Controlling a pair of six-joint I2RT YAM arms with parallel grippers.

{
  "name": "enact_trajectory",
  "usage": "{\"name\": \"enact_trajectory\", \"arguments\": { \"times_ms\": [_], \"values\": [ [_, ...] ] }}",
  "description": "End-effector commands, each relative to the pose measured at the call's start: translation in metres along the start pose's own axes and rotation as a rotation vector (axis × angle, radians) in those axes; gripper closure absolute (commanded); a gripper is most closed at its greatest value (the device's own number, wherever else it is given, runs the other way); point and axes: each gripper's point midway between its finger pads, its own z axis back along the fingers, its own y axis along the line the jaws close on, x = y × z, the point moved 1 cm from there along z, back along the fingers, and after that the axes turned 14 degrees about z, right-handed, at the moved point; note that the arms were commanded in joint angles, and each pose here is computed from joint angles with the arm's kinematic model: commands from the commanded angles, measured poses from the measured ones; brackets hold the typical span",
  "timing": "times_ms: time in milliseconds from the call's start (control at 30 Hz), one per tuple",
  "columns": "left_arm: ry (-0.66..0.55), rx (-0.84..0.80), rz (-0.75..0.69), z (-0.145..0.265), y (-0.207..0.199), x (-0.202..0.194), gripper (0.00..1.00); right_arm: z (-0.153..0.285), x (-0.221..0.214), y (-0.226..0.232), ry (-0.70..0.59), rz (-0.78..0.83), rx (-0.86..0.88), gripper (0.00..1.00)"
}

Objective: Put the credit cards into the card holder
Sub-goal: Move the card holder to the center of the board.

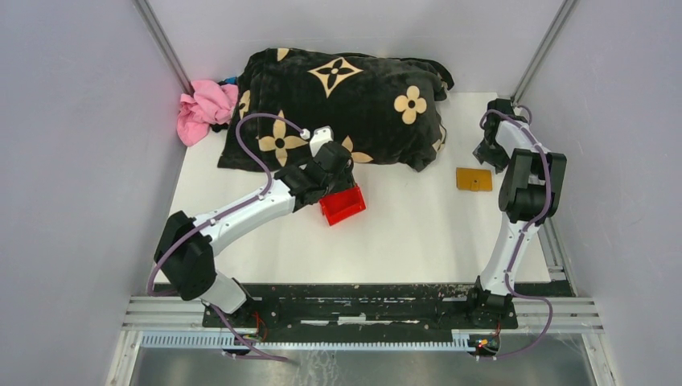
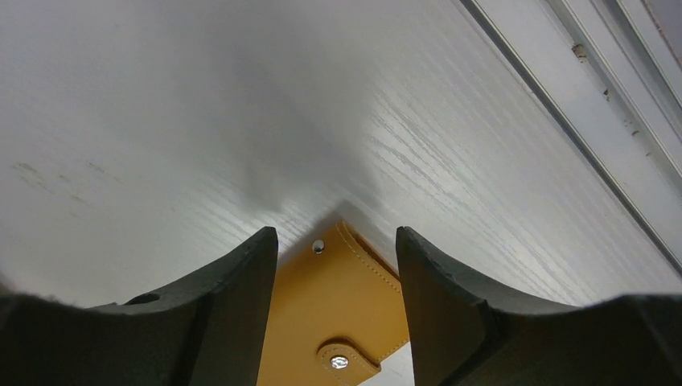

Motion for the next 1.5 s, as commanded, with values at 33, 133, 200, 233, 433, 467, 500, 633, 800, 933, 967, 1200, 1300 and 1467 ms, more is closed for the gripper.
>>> {"name": "enact_trajectory", "arguments": {
  "times_ms": [33, 133, 200, 233, 433, 467, 500, 633, 800, 933, 967, 1200, 1300, 1467],
  "values": [
    [-0.032, -0.058, -0.037, 0.001, -0.021, 0.009, 0.42, -0.010, 0.000, 0.006, 0.027, -0.047, 0.032, 0.38],
    [-0.039, -0.054, -0.049, 0.002, -0.021, 0.009, 0.42, -0.016, -0.010, 0.013, 0.066, -0.068, 0.069, 0.38],
    [-0.043, -0.047, -0.054, 0.003, -0.020, 0.009, 0.42, -0.018, -0.017, 0.017, 0.092, -0.077, 0.094, 0.38],
    [-0.043, -0.043, -0.056, 0.004, -0.019, 0.009, 0.42, -0.017, -0.020, 0.020, 0.101, -0.084, 0.109, 0.38],
    [-0.044, -0.033, -0.064, 0.008, -0.016, 0.006, 0.42, -0.003, -0.041, 0.035, 0.123, -0.079, 0.165, 0.38],
    [-0.044, -0.035, -0.065, 0.010, -0.017, 0.005, 0.43, -0.001, -0.048, 0.038, 0.128, -0.072, 0.171, 0.39],
    [-0.044, -0.037, -0.068, 0.011, -0.018, 0.004, 0.43, 0.003, -0.052, 0.041, 0.130, -0.068, 0.178, 0.39],
    [-0.044, -0.042, -0.079, 0.020, -0.021, -0.004, 0.43, 0.021, -0.068, 0.054, 0.123, -0.051, 0.211, 0.39],
    [-0.034, -0.051, -0.101, 0.033, -0.025, -0.022, 0.43, 0.043, -0.088, 0.070, 0.111, -0.004, 0.245, 0.39],
    [-0.015, -0.055, -0.110, 0.040, -0.022, -0.041, 0.43, 0.056, -0.108, 0.085, 0.111, 0.075, 0.303, 0.39],
    [-0.012, -0.056, -0.112, 0.042, -0.021, -0.045, 0.43, 0.057, -0.114, 0.090, 0.118, 0.101, 0.325, 0.39],
    [0.019, -0.047, -0.125, 0.050, -0.012, -0.074, 0.43, 0.072, -0.156, 0.111, 0.151, 0.279, 0.413, 0.39],
    [0.028, -0.045, -0.134, 0.051, -0.010, -0.083, 0.43, 0.080, -0.174, 0.121, 0.171, 0.344, 0.465, 0.40],
    [0.037, -0.043, -0.141, 0.053, -0.007, -0.094, 0.43, 0.098, -0.202, 0.136, 0.188, 0.464, 0.526, 0.40]
  ]
}}
